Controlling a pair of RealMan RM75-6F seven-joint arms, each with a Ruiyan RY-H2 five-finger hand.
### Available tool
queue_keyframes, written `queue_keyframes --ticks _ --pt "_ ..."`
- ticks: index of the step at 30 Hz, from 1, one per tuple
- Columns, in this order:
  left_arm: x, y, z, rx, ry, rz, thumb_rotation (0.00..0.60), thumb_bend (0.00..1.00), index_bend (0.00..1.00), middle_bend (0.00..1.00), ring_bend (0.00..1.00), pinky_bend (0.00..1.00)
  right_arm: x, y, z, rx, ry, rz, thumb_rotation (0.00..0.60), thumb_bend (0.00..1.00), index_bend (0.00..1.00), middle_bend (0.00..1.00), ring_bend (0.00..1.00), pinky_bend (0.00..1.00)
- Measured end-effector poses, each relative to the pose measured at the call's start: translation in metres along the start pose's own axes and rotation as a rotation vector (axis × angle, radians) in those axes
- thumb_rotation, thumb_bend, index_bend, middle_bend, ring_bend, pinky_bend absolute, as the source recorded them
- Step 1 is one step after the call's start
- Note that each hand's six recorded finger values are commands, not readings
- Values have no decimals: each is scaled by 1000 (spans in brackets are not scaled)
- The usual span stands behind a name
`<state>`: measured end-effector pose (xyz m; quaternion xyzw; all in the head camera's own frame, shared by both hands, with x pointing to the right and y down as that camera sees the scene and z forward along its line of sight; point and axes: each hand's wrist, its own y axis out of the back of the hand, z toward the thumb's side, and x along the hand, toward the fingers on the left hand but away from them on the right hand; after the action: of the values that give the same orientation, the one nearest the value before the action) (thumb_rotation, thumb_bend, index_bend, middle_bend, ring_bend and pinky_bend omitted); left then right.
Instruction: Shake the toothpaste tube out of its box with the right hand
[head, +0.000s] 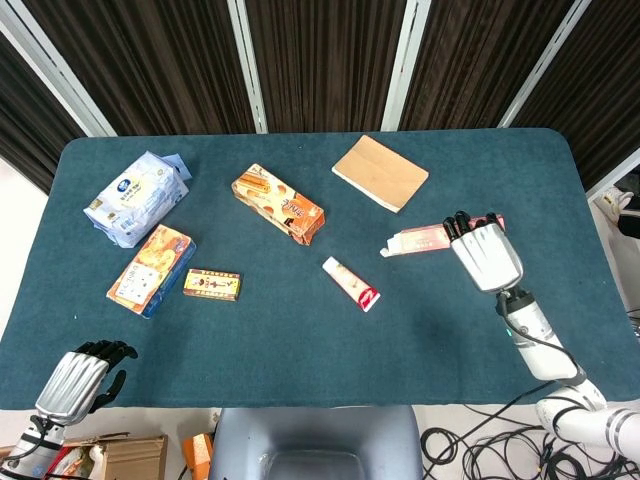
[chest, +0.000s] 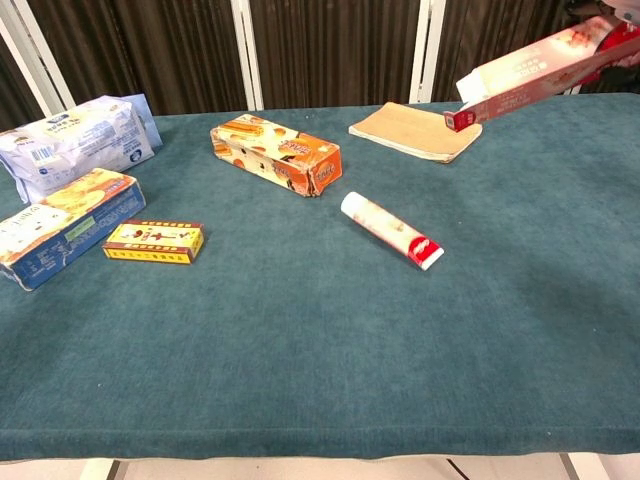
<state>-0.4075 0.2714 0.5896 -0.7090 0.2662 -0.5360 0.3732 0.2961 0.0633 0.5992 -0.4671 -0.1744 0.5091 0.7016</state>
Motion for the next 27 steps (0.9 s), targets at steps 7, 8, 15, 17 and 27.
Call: queue_keyframes --ticks 7,8,15,17,27 --pt "1 -2 2 3 -5 -7 600 525 424 421 386 484 27 -27 24 -357 36 168 600 248 395 435 808 753" --pt "1 -2 1 3 -5 -7 600 524 424 421 386 484 31 -32 30 -401 49 196 600 248 396 435 808 753" --pt "0 0 -1 -3 2 0 600 524 424 421 386 485 57 -60 73 -653 138 376 600 248 396 434 808 753" --pt "0 1 -1 -3 3 2 600 524 424 420 386 484 66 -68 87 -678 174 420 600 248 396 434 808 753" --pt "0 1 -2 -3 7 -1 600 524 424 421 386 485 77 -84 104 -584 251 461 600 248 292 358 806 753"
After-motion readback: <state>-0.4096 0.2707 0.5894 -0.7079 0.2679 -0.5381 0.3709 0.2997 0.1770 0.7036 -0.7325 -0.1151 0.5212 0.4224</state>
